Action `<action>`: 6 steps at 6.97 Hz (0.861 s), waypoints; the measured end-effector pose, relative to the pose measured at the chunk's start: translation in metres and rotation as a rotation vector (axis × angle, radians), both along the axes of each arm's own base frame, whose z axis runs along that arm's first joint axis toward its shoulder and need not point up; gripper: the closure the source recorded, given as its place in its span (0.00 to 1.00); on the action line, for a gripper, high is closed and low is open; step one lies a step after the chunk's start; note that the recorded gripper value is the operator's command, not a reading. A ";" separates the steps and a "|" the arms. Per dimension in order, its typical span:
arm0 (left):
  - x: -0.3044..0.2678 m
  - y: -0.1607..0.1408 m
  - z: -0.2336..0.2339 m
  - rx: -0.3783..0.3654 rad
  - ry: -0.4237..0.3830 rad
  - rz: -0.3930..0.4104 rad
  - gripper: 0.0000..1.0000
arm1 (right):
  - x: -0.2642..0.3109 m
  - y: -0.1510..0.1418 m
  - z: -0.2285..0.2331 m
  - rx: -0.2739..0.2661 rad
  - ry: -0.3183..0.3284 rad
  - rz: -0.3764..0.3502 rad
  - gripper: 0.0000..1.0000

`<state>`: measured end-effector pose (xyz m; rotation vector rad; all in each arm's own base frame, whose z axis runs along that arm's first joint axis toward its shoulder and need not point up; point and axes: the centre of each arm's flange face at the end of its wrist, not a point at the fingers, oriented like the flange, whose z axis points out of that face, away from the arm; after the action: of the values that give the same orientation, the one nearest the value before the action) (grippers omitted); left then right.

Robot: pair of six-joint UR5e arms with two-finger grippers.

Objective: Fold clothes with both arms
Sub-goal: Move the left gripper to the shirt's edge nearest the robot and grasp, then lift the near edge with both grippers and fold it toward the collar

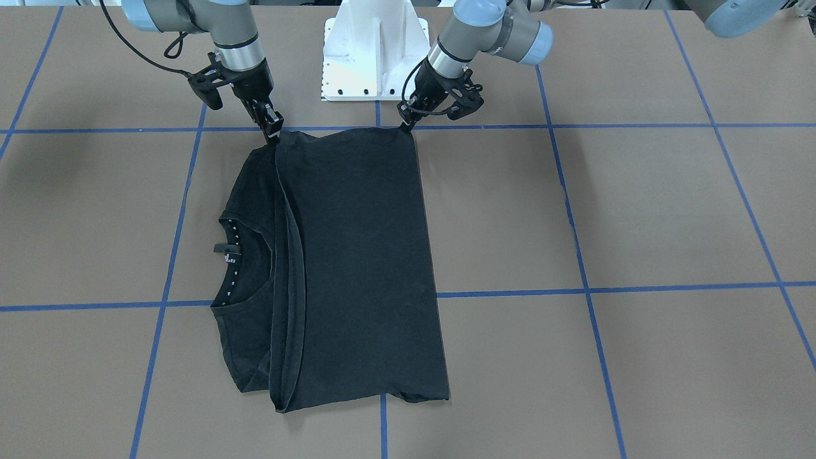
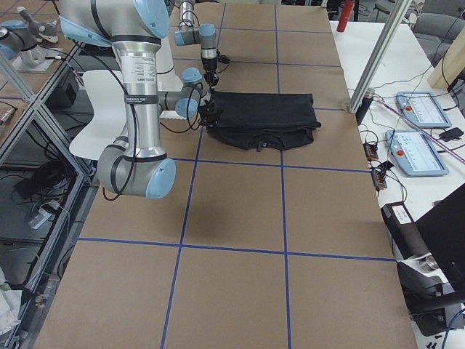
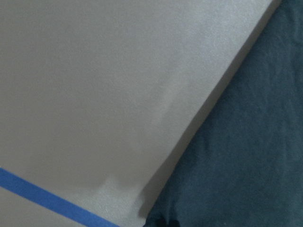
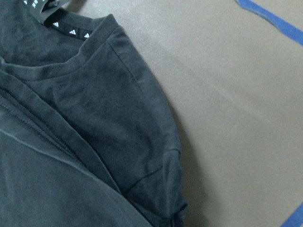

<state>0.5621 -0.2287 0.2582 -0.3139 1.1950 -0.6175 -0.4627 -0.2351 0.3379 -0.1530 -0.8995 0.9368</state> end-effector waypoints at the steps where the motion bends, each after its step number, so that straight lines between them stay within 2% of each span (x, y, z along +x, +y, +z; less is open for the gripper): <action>1: -0.014 0.001 -0.011 0.004 0.026 -0.001 1.00 | 0.008 0.002 -0.007 -0.002 -0.016 -0.003 1.00; 4: -0.084 0.009 -0.051 0.021 0.127 -0.004 1.00 | 0.073 0.019 -0.040 -0.038 -0.107 -0.044 1.00; 5: -0.104 -0.001 -0.069 0.026 0.140 -0.020 1.00 | 0.093 0.018 -0.053 -0.054 -0.140 -0.054 1.00; 6: -0.121 -0.027 -0.080 0.033 0.141 -0.054 1.00 | 0.107 0.003 -0.059 -0.081 -0.163 -0.051 1.00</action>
<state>0.4413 -0.2555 0.1778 -0.3019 1.3514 -0.6297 -0.3554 -0.2316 0.2789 -0.3236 -1.0033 0.9235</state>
